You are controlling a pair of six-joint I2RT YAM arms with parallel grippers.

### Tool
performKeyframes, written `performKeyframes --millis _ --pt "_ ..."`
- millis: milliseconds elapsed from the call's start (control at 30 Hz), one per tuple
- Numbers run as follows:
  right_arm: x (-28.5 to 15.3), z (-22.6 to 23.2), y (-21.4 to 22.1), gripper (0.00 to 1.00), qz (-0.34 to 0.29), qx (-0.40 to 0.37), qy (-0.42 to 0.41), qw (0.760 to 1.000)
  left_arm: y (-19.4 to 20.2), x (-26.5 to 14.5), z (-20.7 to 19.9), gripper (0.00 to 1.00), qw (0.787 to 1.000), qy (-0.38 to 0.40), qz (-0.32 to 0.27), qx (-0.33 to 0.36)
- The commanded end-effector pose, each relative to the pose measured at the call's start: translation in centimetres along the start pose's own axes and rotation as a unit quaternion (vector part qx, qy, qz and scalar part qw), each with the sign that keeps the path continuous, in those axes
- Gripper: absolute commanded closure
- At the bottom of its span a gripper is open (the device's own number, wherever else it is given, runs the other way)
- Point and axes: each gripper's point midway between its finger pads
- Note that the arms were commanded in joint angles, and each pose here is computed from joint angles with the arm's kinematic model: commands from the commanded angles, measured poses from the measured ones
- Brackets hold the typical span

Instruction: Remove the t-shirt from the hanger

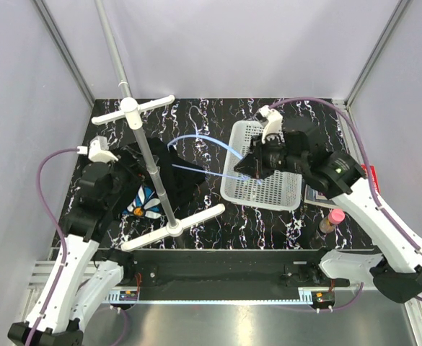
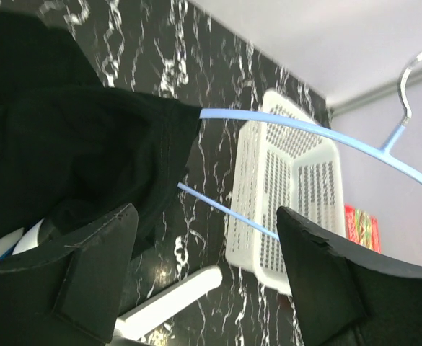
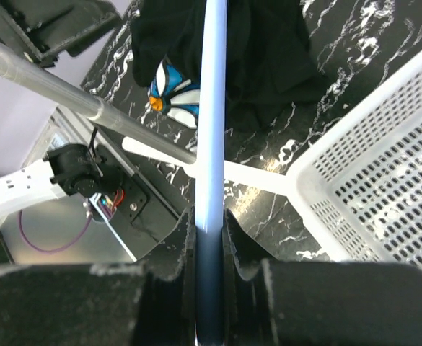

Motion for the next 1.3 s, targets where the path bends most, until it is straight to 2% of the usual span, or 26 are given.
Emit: performKeyframes --millis 0,300,433,567,800,900,933,1000,1033,1067,1267 --pt "-3.7 1.8 -3.6 1.0 -0.073 -0.035 -0.002 0.997 -2.9 -1.1 0.5 0.16 0.997 -0.024 -0.069 -0.013" --pt "-6.1 2.0 -6.5 1.0 -0.119 -0.065 0.028 0.99 -3.2 -2.4 -0.1 0.11 0.997 -0.012 -0.069 -0.021" --pt "-6.5 4.5 -6.3 1.0 -0.108 -0.071 -0.035 0.991 -4.1 -3.4 -1.0 0.1 0.997 0.01 -0.07 -0.011" --pt "-5.7 6.3 -6.0 1.0 -0.089 -0.077 -0.087 0.989 -4.2 -4.1 -1.8 0.09 0.999 0.027 -0.039 0.004" --pt "-2.3 9.2 -6.1 1.0 -0.041 -0.089 -0.178 0.979 -5.7 -5.6 0.6 0.07 0.998 -0.035 -0.039 0.033" --pt "-0.7 9.7 -6.3 1.0 -0.012 -0.091 -0.208 0.974 -6.3 -6.2 2.8 0.06 0.994 -0.098 -0.027 0.046" --pt "0.1 10.2 -5.8 1.0 0.014 -0.089 -0.238 0.967 -6.3 -6.5 3.2 0.06 0.992 -0.11 -0.024 0.054" --pt "1.0 10.0 -6.4 1.0 0.02 -0.085 -0.262 0.961 -7.0 -6.9 3.8 0.05 0.989 -0.132 -0.032 0.064" --pt "1.6 10.0 -5.6 1.0 0.048 -0.08 -0.295 0.951 -7.4 -7.1 3.8 0.05 0.987 -0.136 -0.037 0.073" --pt "1.9 10.1 -6.0 1.0 0.045 -0.087 -0.316 0.944 -7.6 -7.3 3.9 0.05 0.986 -0.139 -0.041 0.078" --pt "2.8 8.0 -6.0 1.0 0.076 -0.085 -0.377 0.919 -6.2 -7.9 3.4 0.04 0.987 -0.108 -0.031 0.116"
Point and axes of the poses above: each gripper's point midway between its finger pads, its own x axis out along the fingers, its own z axis along the line the jaws close on, y = z × x, and after that the axes turned 8 degrees about x, right-handed
